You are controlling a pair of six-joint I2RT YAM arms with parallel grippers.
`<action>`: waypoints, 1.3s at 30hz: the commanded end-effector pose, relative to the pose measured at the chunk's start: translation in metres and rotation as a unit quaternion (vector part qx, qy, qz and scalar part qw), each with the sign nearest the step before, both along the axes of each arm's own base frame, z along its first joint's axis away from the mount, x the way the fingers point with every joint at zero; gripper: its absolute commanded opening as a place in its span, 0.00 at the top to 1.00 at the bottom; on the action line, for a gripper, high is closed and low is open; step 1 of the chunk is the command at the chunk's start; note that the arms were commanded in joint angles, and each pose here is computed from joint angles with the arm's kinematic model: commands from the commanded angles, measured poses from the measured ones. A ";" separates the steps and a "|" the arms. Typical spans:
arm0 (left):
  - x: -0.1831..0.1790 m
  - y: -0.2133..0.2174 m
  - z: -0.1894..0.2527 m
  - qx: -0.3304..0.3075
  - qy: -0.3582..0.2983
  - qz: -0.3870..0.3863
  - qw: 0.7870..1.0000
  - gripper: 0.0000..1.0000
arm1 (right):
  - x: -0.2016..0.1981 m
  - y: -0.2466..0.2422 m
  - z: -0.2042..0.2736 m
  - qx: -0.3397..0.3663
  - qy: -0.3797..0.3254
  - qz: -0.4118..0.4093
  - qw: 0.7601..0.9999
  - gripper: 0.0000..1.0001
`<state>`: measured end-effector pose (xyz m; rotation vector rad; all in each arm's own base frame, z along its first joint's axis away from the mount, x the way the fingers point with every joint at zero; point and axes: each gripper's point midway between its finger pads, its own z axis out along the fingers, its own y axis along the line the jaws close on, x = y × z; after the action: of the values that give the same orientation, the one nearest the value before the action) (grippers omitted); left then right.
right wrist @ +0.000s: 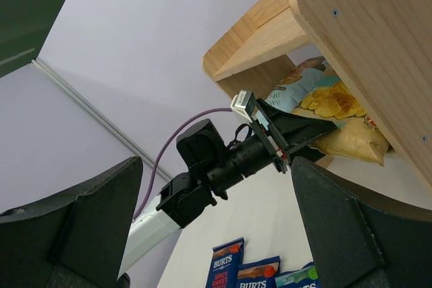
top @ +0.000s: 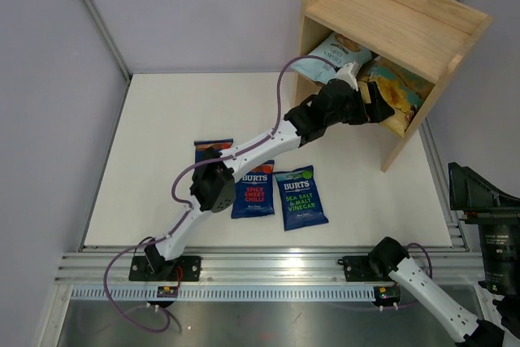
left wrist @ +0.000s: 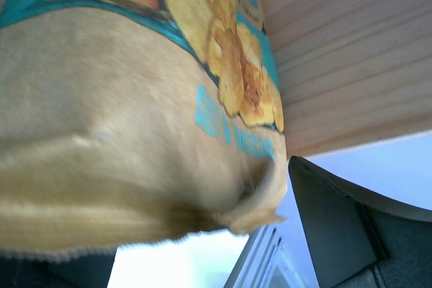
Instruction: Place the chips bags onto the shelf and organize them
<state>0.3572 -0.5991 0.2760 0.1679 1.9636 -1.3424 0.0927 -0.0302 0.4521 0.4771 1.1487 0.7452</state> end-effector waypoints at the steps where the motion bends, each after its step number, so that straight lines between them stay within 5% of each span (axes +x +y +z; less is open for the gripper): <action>1: -0.009 0.025 0.061 -0.011 -0.050 -0.001 0.999 0.01 | -0.004 -0.001 0.005 0.010 -0.009 0.005 1.000 0.00; 23: -0.041 0.114 0.062 0.066 -0.097 0.032 0.993 0.01 | 0.017 0.020 -0.001 -0.058 0.022 0.008 0.998 0.01; 30: -0.031 0.212 0.051 0.134 -0.113 0.130 0.976 0.01 | 0.046 0.066 -0.029 -0.163 0.079 0.057 0.982 0.01; 39: -0.001 0.372 -0.056 0.158 -0.011 0.244 0.957 0.01 | 0.046 0.180 -0.072 -0.253 0.026 0.293 0.922 0.01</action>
<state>0.3476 -0.2588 0.2371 -0.0621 2.0328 -0.7146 0.1539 0.1130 0.3708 -0.0938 1.5543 0.7577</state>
